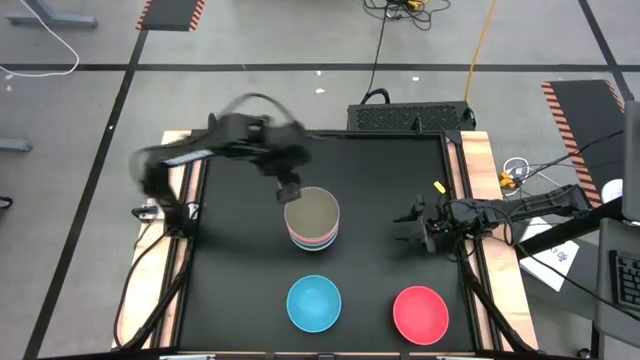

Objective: Nest bowls inside each other
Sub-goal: Stack the red bowl on the gray bowl

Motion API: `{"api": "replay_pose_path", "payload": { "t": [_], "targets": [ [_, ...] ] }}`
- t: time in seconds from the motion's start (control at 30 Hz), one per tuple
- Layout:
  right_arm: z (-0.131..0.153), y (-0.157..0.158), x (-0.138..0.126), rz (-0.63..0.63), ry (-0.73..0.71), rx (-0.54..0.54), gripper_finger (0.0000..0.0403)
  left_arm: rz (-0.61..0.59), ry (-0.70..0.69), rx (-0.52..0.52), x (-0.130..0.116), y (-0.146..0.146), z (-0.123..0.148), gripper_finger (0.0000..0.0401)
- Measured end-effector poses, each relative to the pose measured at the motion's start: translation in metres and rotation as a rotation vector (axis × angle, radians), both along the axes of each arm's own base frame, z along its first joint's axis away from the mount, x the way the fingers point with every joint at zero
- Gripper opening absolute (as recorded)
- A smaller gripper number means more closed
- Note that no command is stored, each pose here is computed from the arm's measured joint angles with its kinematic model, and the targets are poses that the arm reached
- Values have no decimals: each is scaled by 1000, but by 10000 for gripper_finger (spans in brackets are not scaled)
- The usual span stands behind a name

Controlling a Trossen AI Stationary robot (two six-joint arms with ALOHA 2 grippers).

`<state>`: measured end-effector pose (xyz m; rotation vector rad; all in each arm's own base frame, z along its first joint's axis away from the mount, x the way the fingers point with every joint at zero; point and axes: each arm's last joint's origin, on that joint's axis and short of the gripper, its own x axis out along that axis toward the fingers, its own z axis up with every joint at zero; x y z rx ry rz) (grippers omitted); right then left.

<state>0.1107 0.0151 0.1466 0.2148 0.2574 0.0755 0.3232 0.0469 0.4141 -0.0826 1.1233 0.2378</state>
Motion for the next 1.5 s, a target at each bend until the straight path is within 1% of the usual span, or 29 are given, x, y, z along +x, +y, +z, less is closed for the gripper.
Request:
{"api": "replay_pose_path", "payload": {
  "t": [0.07, 0.13, 0.17, 0.23, 0.3, 0.37, 0.43, 0.53, 0.63, 0.67, 0.7, 0.8, 0.9, 0.97, 1.0, 1.1, 1.17, 1.27, 1.37, 1.5],
  "targets": [
    [0, 1, 0, 25, 0, -8, 253, 20, -111, 21, -28, -9, 18, 209],
    [0, 1, 0, 51, 1, -16, 253, 0, -246, 48, -52, -22, 26, 209],
    [0, 2, 0, 61, -2, -23, 253, -26, -320, 51, -63, -29, 26, 209],
    [2, 3, 0, 89, -23, -39, 253, -69, -417, 44, -86, -43, 14, 209],
    [5, 5, 1, 120, -65, -52, 253, -84, -539, 29, -102, -53, -8, 209],
    [9, 8, 1, 160, -109, -67, 253, -107, -635, 9, -114, -60, -42, 209],
    [11, 11, 0, 194, -135, -84, 253, -117, -702, -30, -123, -67, -82, 209],
    [11, 16, -1, 237, -140, -110, 253, -105, -800, -74, -138, -72, -134, 209],
    [10, 17, -1, 225, -109, -104, 253, -133, -899, -93, -151, -76, -169, 209],
    [6, 17, -2, 211, -38, -109, 253, -140, -918, -94, -155, -77, -177, 209],
    [15, 16, -2, 189, -2, -114, 253, -130, -941, -87, -159, -77, -185, 209],
    [57, 14, -2, 95, 54, -127, 253, -137, -985, -59, -165, -76, -195, 209],
    [82, 14, -3, 46, 214, -163, 253, -162, -987, -30, -168, -77, -199, 209],
    [99, 15, -2, 39, 284, -143, 253, -176, -983, -10, -168, -77, -199, 209],
    [103, 17, 0, 34, 339, -116, 253, -187, -987, -5, -168, -78, -198, 209],
    [102, 24, 4, 12, 544, -8, 249, -215, -991, 16, -169, -79, -197, 209],
    [99, 33, 11, 55, 620, 65, 245, -228, -995, 20, -169, -79, -196, 209],
    [95, 51, 20, 116, 681, 133, 238, -246, -990, 30, -169, -79, -197, 209],
    [88, 65, 21, 132, 776, 146, 231, -252, -986, 23, -169, -79, -197, 209],
    [98, 89, 19, 224, 750, 204, 223, -252, -988, -3, -169, -82, -197, 209]
  ]
}}
